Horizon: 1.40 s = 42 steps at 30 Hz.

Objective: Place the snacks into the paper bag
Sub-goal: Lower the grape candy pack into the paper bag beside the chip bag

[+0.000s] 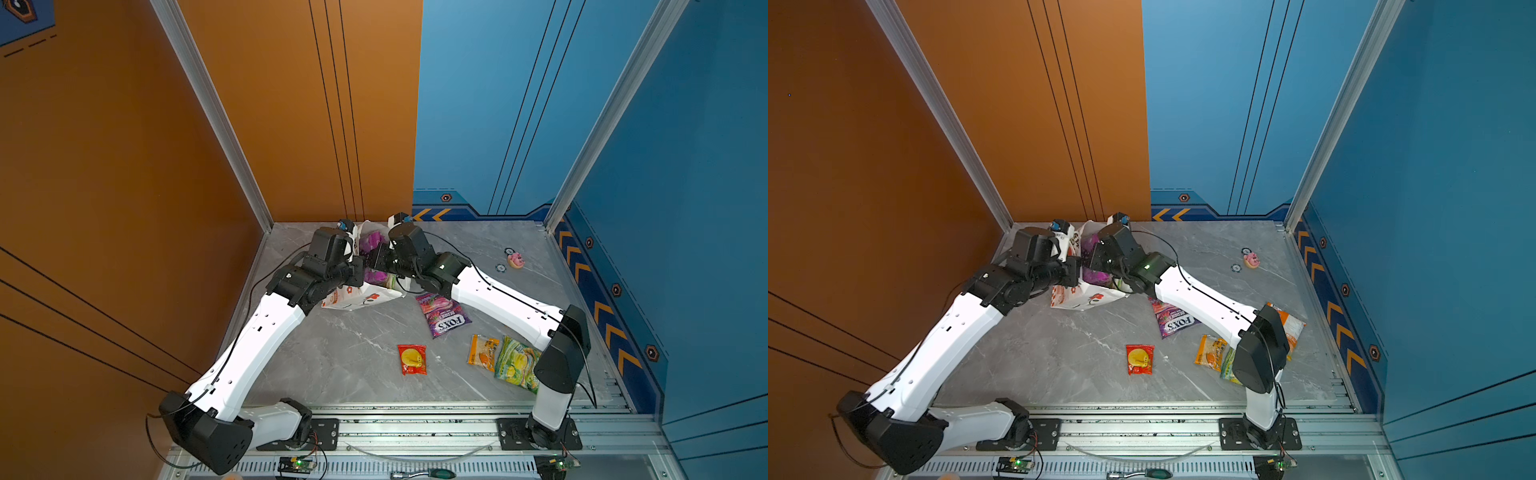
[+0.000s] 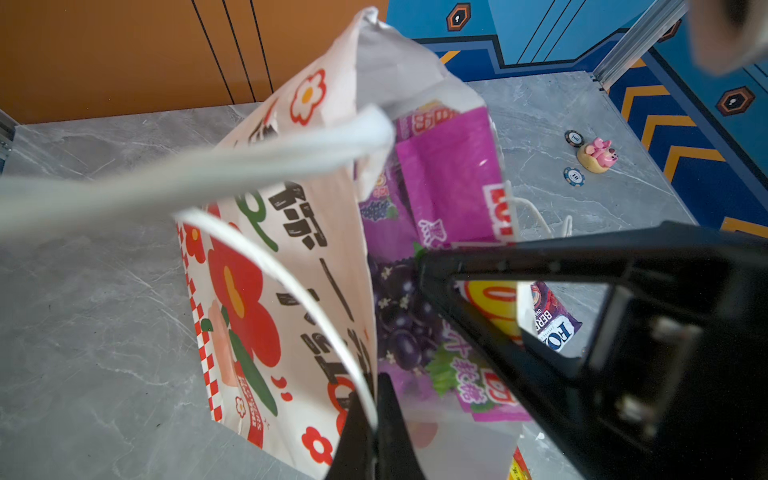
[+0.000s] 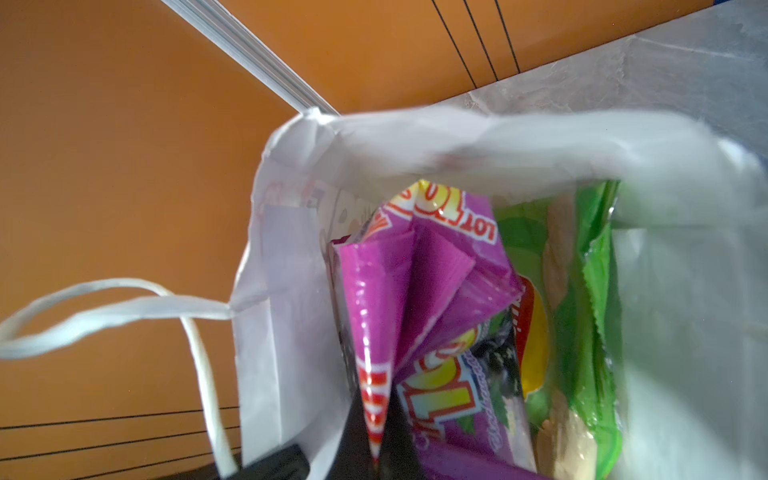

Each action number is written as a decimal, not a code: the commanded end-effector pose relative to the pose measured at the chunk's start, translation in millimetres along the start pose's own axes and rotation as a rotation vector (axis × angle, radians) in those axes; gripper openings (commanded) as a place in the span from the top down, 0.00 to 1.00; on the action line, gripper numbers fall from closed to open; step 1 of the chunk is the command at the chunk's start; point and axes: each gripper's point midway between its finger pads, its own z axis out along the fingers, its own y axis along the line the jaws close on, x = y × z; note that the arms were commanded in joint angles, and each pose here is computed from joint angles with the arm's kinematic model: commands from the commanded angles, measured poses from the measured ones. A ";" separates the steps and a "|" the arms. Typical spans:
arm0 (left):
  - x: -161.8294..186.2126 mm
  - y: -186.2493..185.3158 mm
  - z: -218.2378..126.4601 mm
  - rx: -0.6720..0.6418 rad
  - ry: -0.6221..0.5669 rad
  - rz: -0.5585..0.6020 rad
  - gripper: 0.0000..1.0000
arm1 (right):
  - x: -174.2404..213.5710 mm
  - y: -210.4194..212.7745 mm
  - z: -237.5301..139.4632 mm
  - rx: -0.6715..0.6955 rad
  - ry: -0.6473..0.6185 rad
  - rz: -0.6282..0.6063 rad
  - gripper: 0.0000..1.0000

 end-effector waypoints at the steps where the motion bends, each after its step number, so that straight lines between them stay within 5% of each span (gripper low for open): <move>1: -2.5 -9.7 -5.9 0.046 -0.028 0.025 1.00 | -19.6 24.2 -5.3 -0.123 -0.077 -0.014 1.00; 24: -1.0 -18.2 -5.4 0.079 -0.023 0.044 1.00 | 24.9 6.0 31.8 -0.123 0.016 -0.045 1.00; 42: 1.0 -34.1 -10.3 0.129 -0.025 0.094 1.00 | 20.3 -17.3 58.2 -0.084 0.059 0.081 1.00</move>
